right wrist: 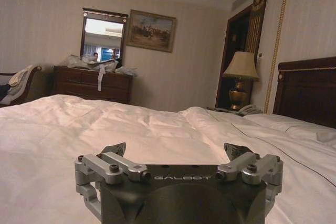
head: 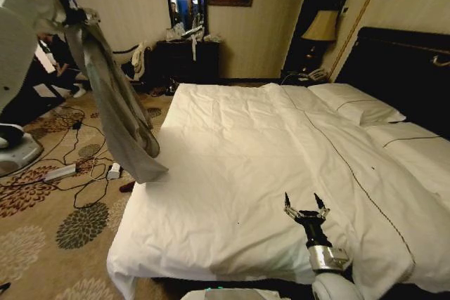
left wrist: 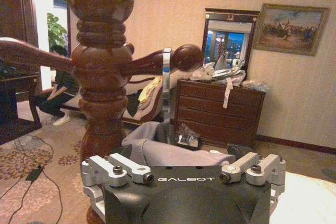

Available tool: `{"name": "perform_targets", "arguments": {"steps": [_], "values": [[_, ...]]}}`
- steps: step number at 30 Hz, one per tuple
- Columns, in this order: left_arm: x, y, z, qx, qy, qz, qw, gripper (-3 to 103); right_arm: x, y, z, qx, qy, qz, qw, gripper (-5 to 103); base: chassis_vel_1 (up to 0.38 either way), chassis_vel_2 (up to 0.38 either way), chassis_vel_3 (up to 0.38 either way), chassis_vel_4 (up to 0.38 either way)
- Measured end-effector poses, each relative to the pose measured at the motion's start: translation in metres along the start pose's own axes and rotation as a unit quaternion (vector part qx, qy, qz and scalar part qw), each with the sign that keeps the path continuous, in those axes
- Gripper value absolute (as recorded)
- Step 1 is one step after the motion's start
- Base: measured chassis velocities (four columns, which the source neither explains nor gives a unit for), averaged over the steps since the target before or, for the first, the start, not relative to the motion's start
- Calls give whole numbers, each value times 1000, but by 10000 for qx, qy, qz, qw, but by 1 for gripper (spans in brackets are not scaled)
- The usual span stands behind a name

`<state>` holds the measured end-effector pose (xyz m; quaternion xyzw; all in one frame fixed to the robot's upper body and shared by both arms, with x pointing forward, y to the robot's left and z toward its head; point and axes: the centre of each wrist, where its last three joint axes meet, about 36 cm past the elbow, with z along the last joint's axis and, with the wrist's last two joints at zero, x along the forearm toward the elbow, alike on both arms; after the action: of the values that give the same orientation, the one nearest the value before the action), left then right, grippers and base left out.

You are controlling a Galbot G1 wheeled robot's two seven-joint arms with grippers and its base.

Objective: Pick up the clothes from the bed and hang them on the clothes hanger.

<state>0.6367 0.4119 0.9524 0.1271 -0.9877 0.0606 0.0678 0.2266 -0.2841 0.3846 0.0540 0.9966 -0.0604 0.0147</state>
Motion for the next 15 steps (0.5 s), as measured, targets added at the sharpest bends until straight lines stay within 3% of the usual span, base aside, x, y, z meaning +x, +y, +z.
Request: {"name": "perform_targets", "arguments": {"steps": [12, 15], "values": [[-6, -5, -11, 110, 17, -25, 9999, 100, 0, 0, 0, 0, 0, 0, 10000, 100, 0, 0, 0, 0], [-9, -9, -12, 155, -103, -25, 9998, 100, 0, 0, 0, 0, 0, 0, 10000, 100, 0, 0, 0, 0]]}}
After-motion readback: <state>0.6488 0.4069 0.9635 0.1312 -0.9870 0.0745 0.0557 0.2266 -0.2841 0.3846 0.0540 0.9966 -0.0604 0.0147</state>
